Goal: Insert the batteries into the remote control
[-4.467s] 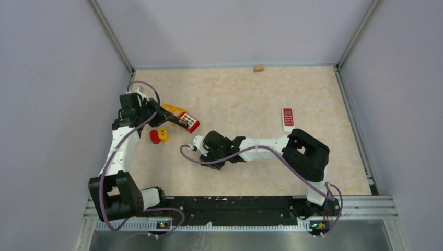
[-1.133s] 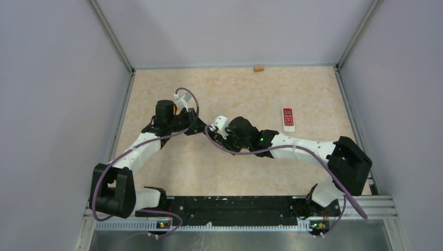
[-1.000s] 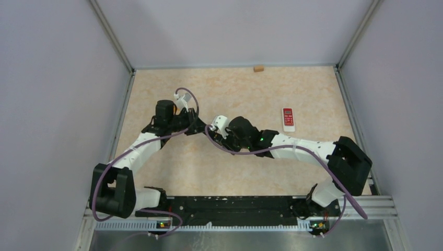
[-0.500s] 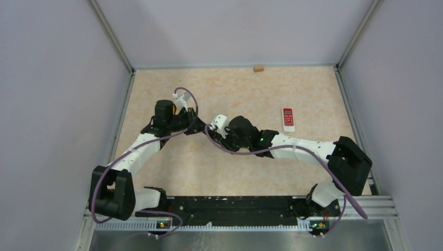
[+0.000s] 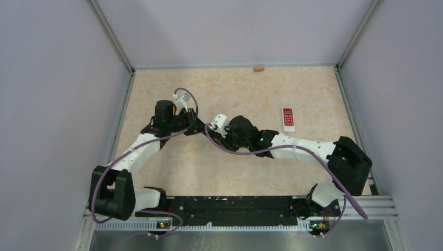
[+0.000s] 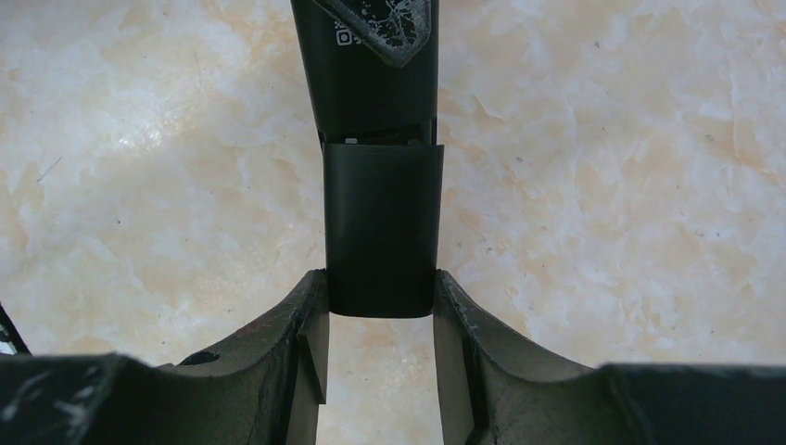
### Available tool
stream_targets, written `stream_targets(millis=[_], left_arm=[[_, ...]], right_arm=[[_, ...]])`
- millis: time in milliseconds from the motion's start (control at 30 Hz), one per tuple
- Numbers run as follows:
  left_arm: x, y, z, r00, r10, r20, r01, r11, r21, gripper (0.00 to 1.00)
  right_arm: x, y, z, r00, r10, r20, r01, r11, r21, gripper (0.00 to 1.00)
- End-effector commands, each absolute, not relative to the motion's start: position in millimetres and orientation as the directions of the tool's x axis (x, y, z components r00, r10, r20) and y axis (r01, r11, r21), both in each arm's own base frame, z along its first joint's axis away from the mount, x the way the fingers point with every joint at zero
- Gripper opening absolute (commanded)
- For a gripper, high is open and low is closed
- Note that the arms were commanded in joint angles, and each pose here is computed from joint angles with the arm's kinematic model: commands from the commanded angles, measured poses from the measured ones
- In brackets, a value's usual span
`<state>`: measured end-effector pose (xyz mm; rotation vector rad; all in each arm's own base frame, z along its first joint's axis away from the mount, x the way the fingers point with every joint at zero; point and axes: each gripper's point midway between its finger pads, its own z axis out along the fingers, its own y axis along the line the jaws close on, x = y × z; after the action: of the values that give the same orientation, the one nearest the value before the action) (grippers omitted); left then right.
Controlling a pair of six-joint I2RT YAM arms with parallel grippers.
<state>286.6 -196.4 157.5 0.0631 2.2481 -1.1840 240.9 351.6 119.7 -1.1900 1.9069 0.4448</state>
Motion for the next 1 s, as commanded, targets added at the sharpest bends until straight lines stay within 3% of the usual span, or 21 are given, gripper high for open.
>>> stream_targets(millis=[0,500,967], left_arm=[[286.9,-202.1,179.0,-0.792,-0.209,-0.574,0.379,0.568,-0.73,0.0],[278.1,-209.0,187.6,-0.806,-0.187,-0.561,0.408,0.51,-0.757,0.0],[259.0,-217.8,193.3,-0.877,-0.123,-0.464,0.375,0.426,-0.823,0.0]], right_arm=[[243.5,366.3,151.6,-0.166,-0.5,-0.85,-0.863,0.49,-0.12,0.24],[239.9,372.6,145.9,-0.158,-0.518,-0.841,-0.886,0.451,-0.111,0.24],[243.0,377.7,140.1,-0.179,-0.542,-0.821,-0.887,0.45,-0.104,0.25]])
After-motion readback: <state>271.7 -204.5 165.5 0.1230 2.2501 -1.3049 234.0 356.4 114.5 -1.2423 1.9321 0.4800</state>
